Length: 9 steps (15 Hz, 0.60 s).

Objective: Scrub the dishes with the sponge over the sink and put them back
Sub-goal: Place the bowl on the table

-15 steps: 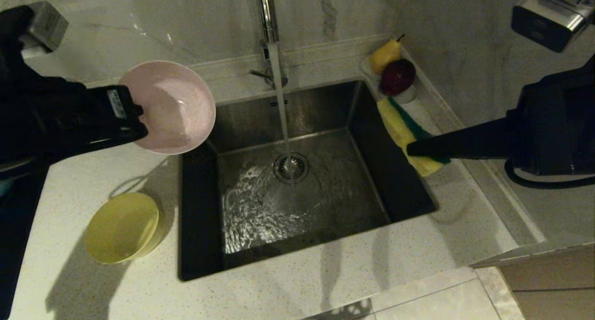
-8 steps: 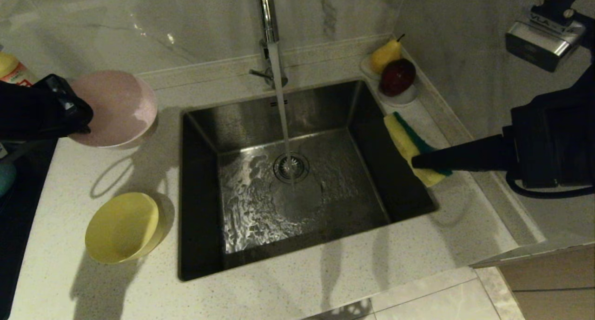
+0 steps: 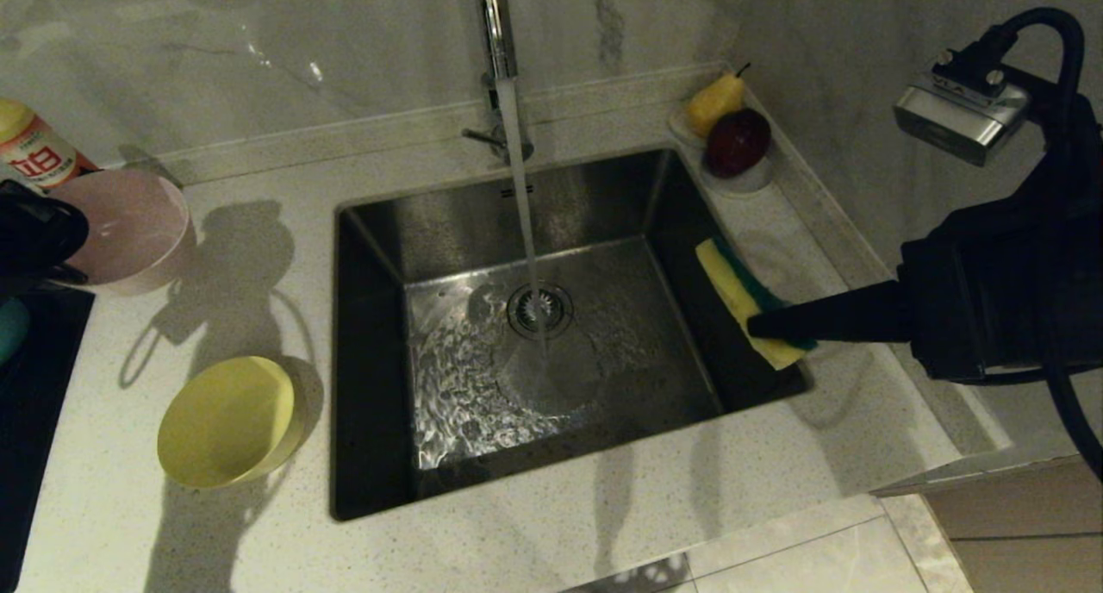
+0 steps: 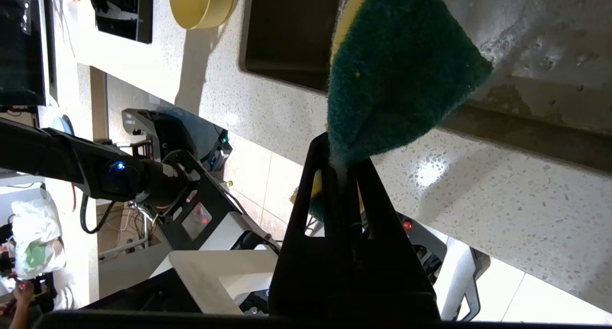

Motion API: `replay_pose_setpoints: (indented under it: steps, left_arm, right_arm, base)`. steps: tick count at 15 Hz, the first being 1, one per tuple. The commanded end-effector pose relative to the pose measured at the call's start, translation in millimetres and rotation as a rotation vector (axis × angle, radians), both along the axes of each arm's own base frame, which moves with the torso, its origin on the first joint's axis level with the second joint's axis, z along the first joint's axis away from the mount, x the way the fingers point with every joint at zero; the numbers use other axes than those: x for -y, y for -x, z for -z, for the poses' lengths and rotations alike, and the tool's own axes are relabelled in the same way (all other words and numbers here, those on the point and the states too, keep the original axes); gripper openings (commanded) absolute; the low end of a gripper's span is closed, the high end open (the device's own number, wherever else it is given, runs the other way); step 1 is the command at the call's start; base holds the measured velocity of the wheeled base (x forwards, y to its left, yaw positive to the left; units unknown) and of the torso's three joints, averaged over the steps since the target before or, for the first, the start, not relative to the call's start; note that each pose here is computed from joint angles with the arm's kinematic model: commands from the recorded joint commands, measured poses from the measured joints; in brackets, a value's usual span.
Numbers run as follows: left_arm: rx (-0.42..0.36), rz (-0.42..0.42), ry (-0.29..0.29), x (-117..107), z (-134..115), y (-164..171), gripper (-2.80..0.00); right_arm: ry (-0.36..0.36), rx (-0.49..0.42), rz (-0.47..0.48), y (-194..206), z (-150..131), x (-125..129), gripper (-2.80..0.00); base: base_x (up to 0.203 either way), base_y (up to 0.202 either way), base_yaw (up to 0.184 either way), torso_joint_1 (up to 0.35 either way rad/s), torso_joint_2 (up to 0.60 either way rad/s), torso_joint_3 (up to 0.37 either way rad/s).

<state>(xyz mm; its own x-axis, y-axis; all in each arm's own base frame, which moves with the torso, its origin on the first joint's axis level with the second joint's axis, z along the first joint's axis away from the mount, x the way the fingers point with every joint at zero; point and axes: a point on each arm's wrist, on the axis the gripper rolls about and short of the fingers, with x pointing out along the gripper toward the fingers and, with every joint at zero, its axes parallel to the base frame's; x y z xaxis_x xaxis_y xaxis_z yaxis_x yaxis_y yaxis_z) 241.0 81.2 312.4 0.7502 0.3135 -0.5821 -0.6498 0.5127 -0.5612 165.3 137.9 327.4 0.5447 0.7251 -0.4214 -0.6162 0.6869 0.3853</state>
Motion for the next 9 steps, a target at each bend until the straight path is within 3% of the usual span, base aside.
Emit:
replay_pose_setpoints:
  steps: [1, 9]
  left_arm:
    - [-0.056, -0.083, 0.034, -25.5, 16.4, -7.3, -2.80]
    - [-0.202, -0.202, 0.150, -74.1, 67.7, -23.0, -2.80]
  right_arm:
    - [-0.007, 0.005, -0.006, 3.0, -2.4, 0.9, -2.80]
    - [-0.010, 0.009, -0.006, 1.8, -4.2, 0.0, -2.80]
  base:
    - [0.000, 0.000, 0.000, 0.000, 0.00, 0.000]
    - [0.000, 0.000, 0.000, 0.000, 0.00, 0.000]
